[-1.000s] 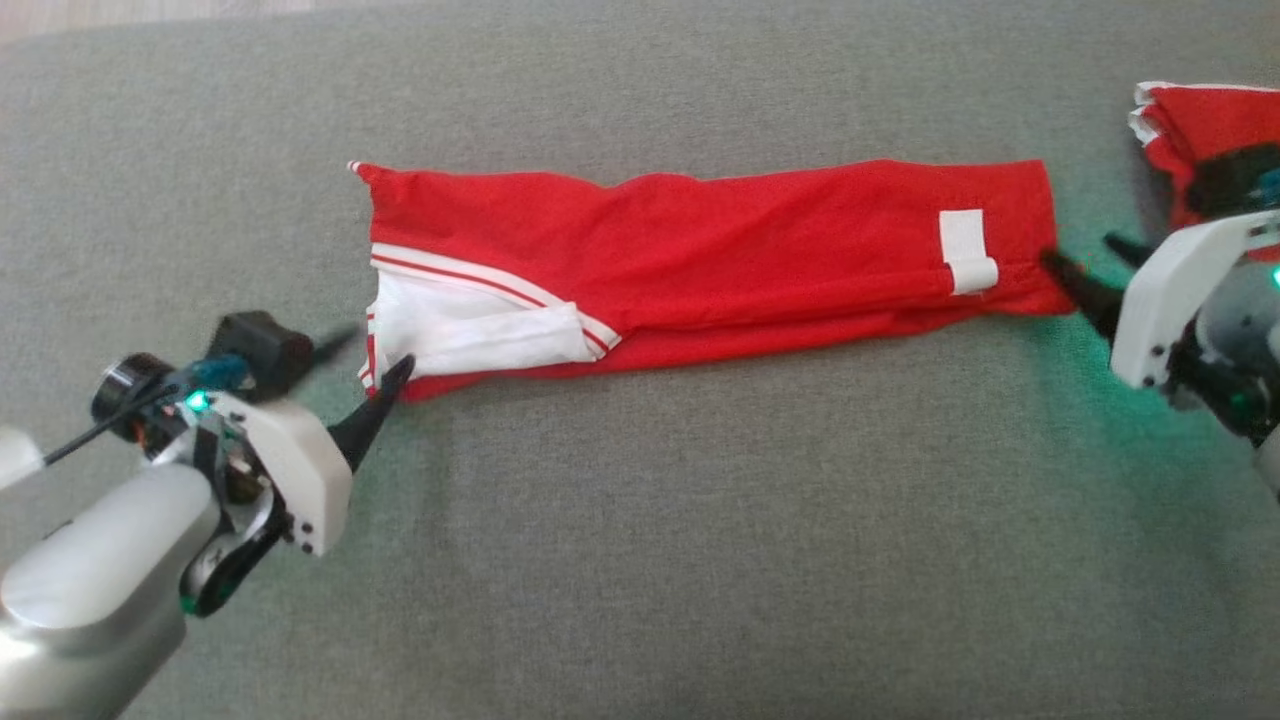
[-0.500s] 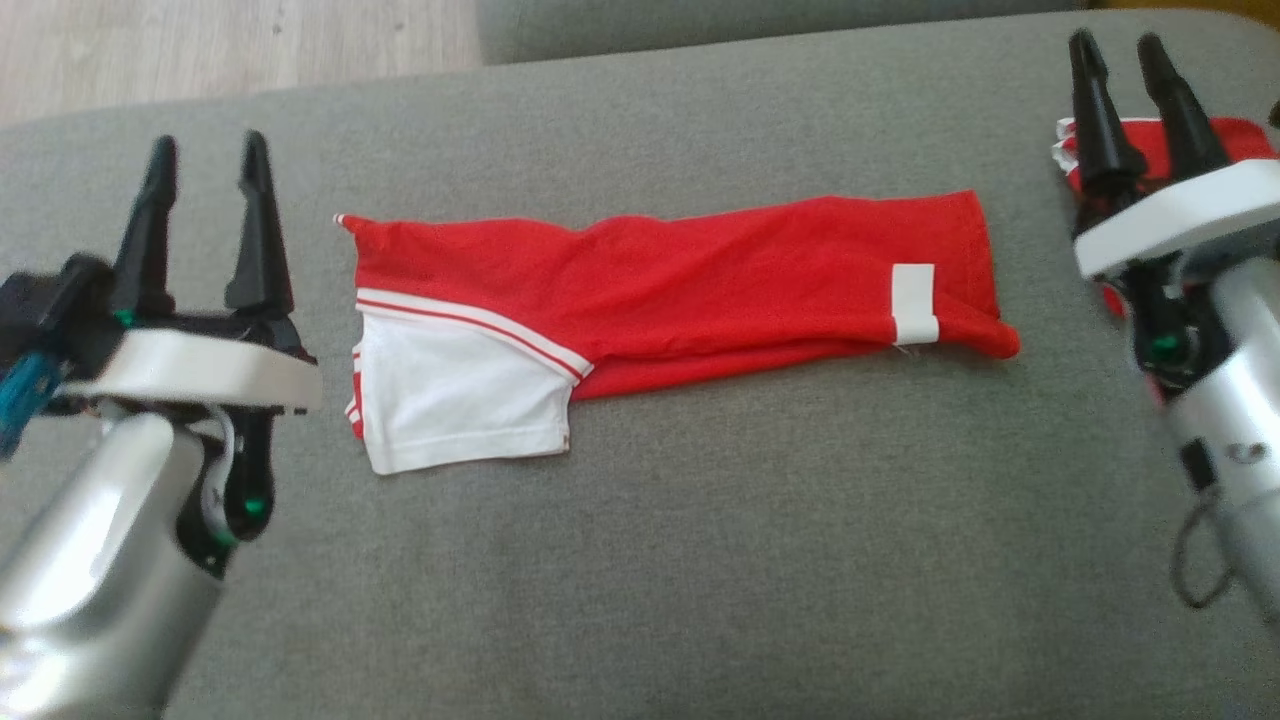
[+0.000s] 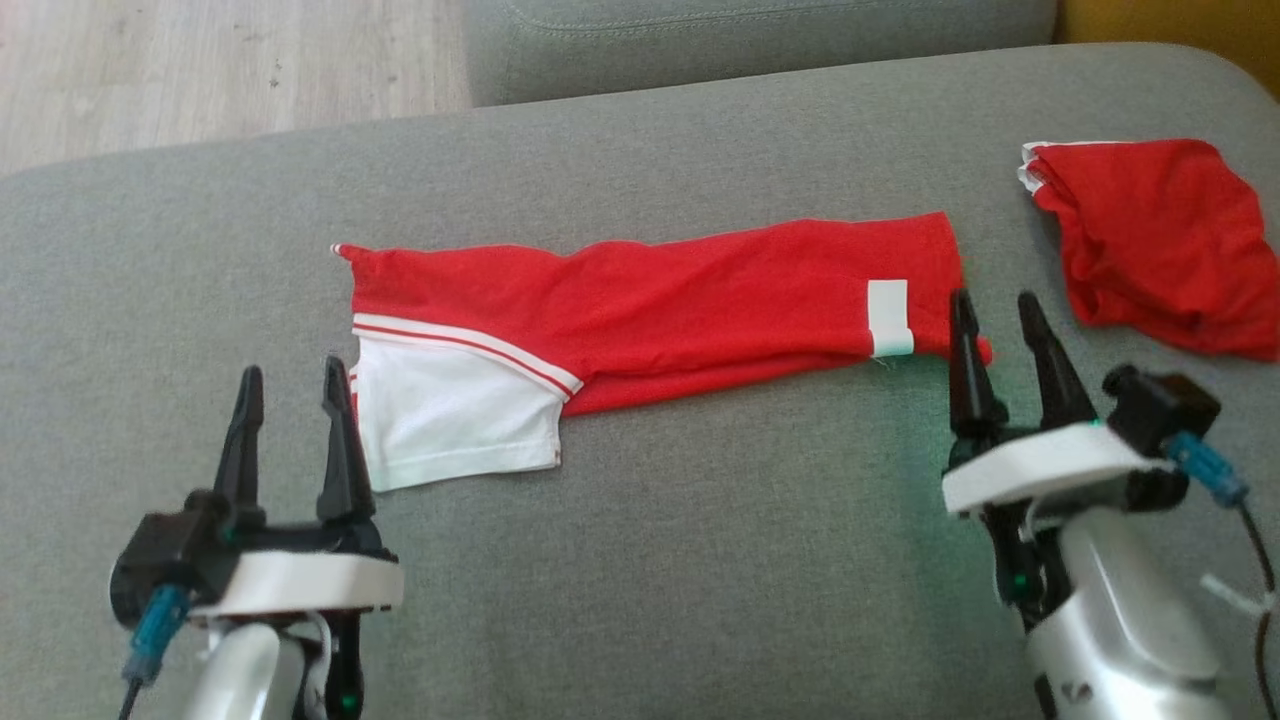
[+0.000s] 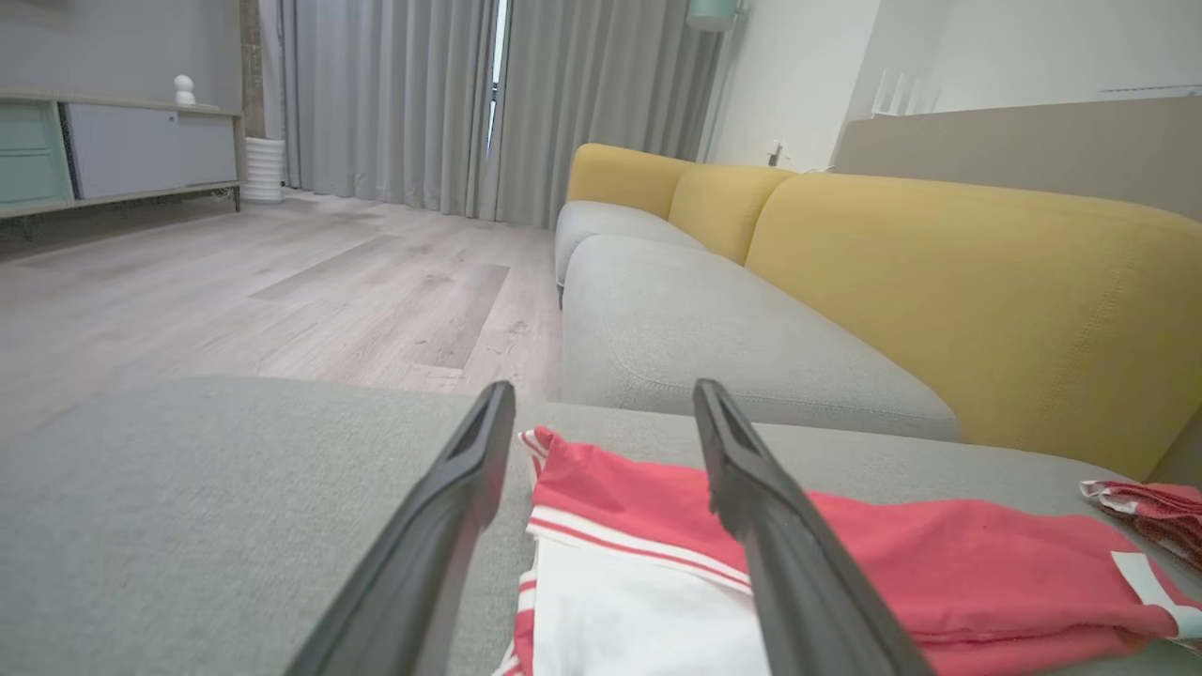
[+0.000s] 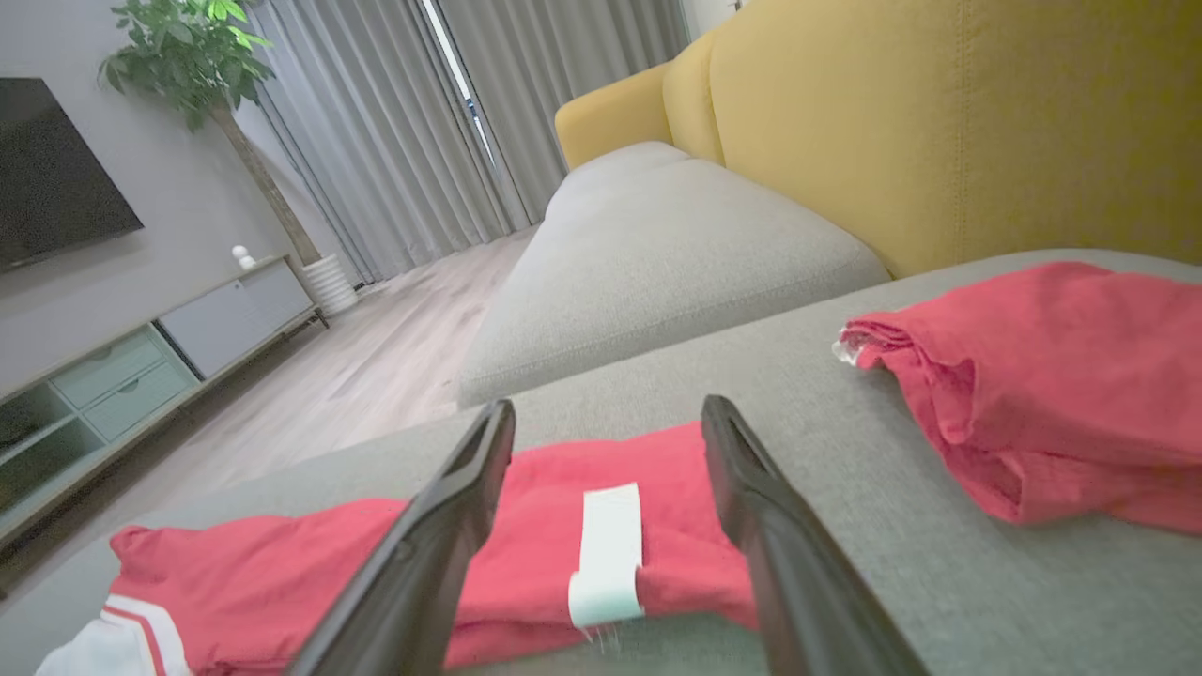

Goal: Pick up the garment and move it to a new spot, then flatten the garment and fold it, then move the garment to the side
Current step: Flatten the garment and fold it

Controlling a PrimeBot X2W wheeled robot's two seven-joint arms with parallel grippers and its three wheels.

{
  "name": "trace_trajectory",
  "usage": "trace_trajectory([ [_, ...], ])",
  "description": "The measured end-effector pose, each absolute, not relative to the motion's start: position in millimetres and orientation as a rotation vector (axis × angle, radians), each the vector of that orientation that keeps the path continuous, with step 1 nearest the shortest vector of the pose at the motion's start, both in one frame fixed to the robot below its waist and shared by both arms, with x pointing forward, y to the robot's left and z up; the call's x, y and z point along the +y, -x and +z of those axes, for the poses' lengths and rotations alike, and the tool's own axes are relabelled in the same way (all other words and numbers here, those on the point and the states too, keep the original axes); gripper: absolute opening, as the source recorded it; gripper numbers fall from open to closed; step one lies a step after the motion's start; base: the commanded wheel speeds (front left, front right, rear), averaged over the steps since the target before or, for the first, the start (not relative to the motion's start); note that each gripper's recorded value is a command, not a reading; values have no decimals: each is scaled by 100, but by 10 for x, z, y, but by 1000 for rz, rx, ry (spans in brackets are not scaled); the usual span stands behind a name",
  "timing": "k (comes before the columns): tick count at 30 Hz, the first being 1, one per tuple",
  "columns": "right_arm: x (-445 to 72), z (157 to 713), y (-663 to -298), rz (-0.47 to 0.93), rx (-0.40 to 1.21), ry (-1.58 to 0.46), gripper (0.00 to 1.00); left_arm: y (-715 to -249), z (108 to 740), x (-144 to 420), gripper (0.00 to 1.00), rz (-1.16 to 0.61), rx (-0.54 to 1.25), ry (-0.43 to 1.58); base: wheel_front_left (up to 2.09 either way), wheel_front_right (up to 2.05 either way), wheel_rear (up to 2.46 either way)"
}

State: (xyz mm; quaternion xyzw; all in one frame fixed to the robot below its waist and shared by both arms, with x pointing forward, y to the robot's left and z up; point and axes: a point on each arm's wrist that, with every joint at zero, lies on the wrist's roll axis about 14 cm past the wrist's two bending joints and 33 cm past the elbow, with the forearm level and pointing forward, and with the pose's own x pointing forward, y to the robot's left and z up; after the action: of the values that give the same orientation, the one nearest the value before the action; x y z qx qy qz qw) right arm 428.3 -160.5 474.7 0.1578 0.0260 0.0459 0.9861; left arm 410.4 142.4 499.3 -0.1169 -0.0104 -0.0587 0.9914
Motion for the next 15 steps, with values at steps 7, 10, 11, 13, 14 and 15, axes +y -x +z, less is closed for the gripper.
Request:
trace_trajectory([
  [7, -1627, 4770, -4278, 89, 37, -285, 100, -4086, 4931, 1460, 100, -102, -21, 252, 0, 0, 0],
  [10, -1599, 4746, -4311, 93, 41, -274, 100, -4097, 4901, 1494, 100, -101, -19, 248, 0, 0, 0],
  [11, -1612, 4733, -4328, 87, 43, -272, 100, -4103, 4891, 1503, 100, -101, -18, 246, 0, 0, 0],
  [13, -1667, 4663, -4377, 68, 69, -261, 100, -4127, 4871, 1533, 100, -95, -17, 240, 0, 0, 0],
  [14, -1695, 4626, -4412, 59, 85, -256, 100, -4145, 4863, 1542, 100, -93, -17, 238, 0, 0, 0],
  [15, -1709, 4573, -4448, 53, 110, -252, 100, -4162, 4858, 1544, 100, -94, -17, 238, 0, 0, 0],
])
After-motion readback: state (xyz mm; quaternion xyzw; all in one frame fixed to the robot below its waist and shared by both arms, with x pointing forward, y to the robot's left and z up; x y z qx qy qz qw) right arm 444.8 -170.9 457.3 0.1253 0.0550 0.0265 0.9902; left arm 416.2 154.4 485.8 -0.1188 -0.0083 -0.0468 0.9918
